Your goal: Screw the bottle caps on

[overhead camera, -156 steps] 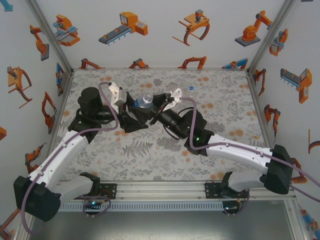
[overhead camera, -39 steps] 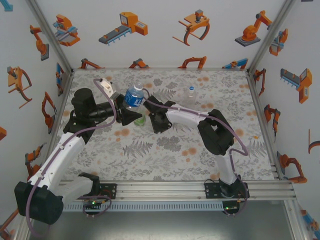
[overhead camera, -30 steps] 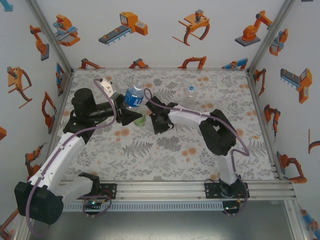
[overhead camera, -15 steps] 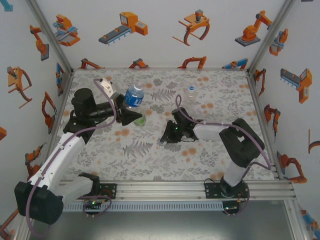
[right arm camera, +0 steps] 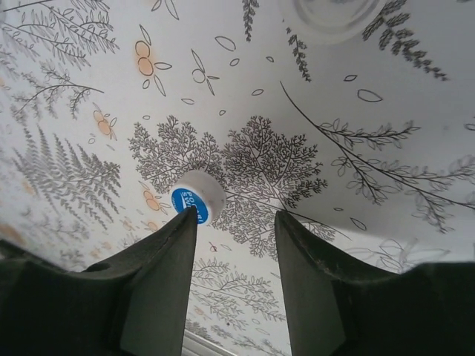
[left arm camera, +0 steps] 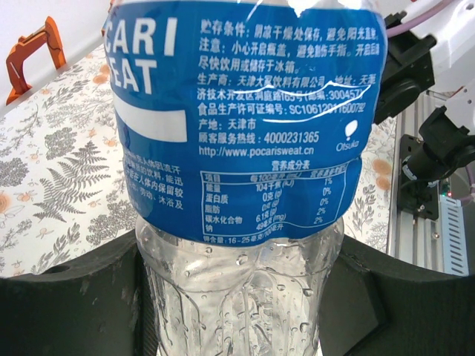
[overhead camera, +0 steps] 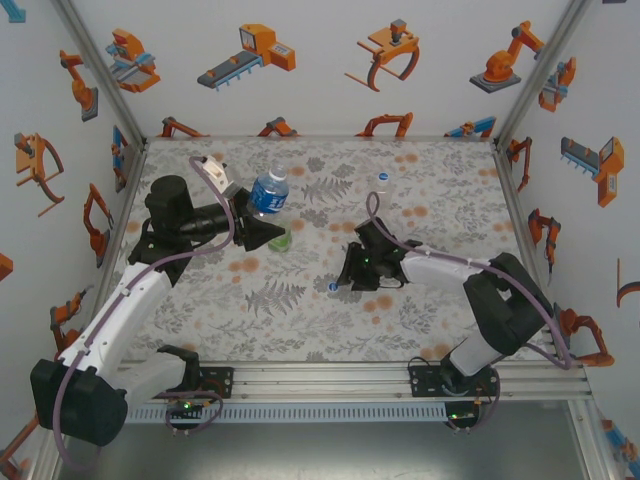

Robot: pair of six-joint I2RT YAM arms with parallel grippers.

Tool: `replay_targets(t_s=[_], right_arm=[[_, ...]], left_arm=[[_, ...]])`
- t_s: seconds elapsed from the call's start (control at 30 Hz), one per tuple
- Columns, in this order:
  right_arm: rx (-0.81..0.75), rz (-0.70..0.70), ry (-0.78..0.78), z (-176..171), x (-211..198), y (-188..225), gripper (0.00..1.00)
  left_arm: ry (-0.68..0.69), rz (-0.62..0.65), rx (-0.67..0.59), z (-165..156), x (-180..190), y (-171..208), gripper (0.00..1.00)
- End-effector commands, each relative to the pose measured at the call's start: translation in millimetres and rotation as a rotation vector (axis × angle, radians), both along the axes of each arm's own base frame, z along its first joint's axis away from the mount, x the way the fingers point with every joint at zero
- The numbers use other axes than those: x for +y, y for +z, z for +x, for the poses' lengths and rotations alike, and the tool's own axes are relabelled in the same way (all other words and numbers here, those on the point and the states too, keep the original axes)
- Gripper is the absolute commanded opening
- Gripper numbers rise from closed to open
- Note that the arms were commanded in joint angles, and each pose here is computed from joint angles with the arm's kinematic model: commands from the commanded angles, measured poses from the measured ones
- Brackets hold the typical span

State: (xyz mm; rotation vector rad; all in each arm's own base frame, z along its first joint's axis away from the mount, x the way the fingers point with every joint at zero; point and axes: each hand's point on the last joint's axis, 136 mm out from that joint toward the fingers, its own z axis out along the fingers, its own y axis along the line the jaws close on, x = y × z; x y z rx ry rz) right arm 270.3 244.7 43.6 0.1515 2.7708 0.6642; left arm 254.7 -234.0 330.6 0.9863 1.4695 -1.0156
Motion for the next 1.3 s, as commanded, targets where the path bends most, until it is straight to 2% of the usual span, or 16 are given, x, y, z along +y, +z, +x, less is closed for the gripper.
replay_targets(t_s=[0.0,0.2,0.4,0.8,1.27], right_arm=[[-0.067,-0.135,0.059,5.2,-2.1,22.9,0.47],[-0.131,-0.301,0.176,9.7,22.3,43.8,0.48],[-0.151,-0.405,0.249,11.0,38.9,44.1,0.48],[-0.094,-0.365,0.304,2.0,61.4,8.0,0.48],[-0.043,-0.408,0.316,-4.6,57.0,-11.3,0.41]], left_arm=[[-0.007,-0.014,-0.029,-0.4,1.2,11.4,0.0],[0.001,-0.011,-0.035,-0.7,2.1,12.5,0.0],[0.0,-0.013,-0.039,-2.0,2.6,14.0,0.0],[0.0,-0.015,-0.037,-2.0,2.5,14.9,0.0],[-0.003,-0.014,-0.029,-0.8,1.7,13.1,0.0]])
